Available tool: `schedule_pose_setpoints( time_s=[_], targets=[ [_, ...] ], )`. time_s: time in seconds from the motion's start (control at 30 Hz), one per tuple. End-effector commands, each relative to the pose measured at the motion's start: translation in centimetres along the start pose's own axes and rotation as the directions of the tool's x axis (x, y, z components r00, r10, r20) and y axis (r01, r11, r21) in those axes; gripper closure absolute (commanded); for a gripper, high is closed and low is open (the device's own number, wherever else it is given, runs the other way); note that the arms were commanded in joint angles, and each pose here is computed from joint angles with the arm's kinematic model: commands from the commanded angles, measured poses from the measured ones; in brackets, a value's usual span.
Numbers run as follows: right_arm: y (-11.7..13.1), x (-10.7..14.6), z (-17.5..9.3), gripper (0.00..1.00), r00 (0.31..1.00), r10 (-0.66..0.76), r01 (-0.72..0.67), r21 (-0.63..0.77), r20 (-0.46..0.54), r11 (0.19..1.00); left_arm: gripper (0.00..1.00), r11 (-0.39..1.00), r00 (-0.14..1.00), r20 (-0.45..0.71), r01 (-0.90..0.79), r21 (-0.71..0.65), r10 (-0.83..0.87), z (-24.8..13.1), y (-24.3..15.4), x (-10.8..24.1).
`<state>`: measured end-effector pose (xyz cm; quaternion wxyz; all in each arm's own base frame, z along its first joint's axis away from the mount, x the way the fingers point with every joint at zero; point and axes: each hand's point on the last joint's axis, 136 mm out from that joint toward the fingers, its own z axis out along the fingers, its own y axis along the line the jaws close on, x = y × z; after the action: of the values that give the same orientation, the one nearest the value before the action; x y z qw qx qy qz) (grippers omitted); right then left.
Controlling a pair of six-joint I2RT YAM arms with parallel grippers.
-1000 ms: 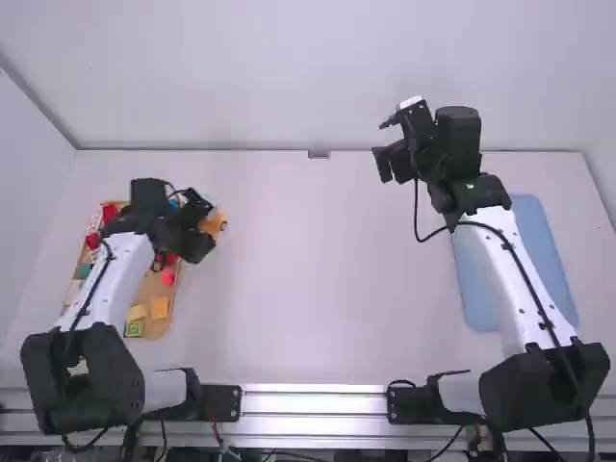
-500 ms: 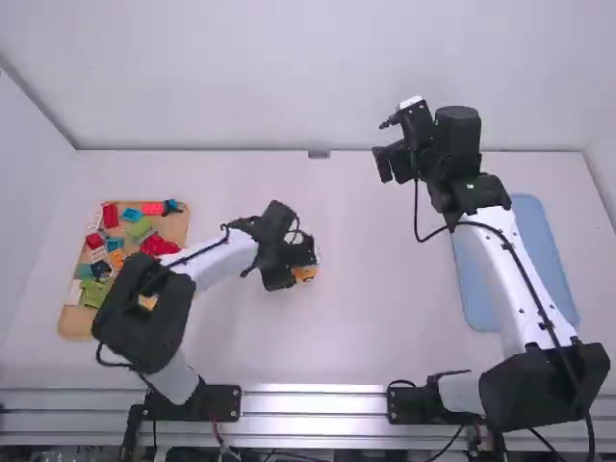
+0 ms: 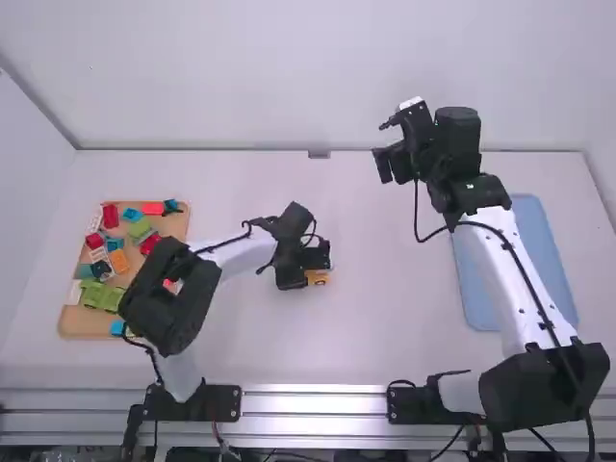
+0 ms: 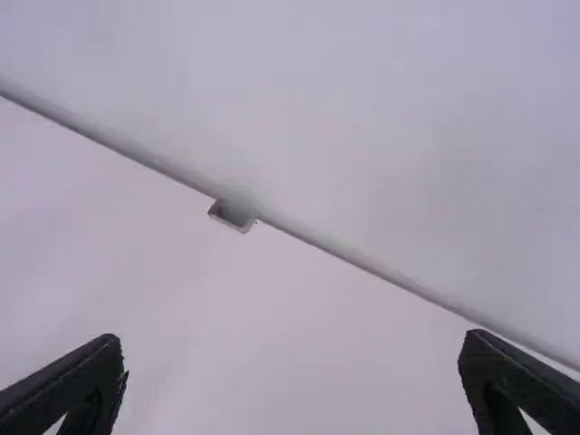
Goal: Assemble lego blocks to make yellow taxi
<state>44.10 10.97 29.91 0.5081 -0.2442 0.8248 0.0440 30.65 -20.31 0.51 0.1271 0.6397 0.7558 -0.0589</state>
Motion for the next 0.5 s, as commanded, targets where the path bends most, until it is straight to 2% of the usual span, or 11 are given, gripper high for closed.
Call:
schedule_pose_setpoints(
  time_s=[0.0,0.2,0.27,0.3,0.4,0.47],
  targets=[
    [-0.1,-1.4,-0.3,0.02,1.0,-0.004,0.004,0.001,0.028,1.0,0.34,0.997,0.998,0.042,-0.055,0.046,0.053,0.2,-0.9,-0.6],
    [-0.1,-1.4,-0.3,0.02,1.0,-0.004,0.004,0.002,0.028,1.0,0.27,0.996,0.997,0.061,-0.055,0.073,0.051,0.3,-1.5,-0.8],
    [-0.1,-1.4,-0.3,0.02,1.0,-0.005,0.005,0.002,0.028,1.0,0.14,0.997,0.998,0.043,-0.055,0.06,0.052,0.4,-1.3,-0.5],
    [-0.1,-1.4,-0.3,0.02,1.0,-0.005,0.005,0.002,0.028,1.0,0.01,0.998,0.998,0.015,-0.054,0.041,0.053,0.3,-0.9,-0.1],
    [-0.1,-1.4,-0.3,0.02,1.0,-0.005,0.005,0.002,0.028,1.0,0.01,0.998,0.998,-0.023,-0.053,0.017,0.053,-0.5,-0.4,0.3],
    [-0.1,-1.4,-0.3,0.02,1.0,-0.005,0.005,0.002,0.028,1.0,0.01,0.998,0.998,0.013,-0.055,0.021,0.055,-2.3,-0.2,-0.8]
  ],
)
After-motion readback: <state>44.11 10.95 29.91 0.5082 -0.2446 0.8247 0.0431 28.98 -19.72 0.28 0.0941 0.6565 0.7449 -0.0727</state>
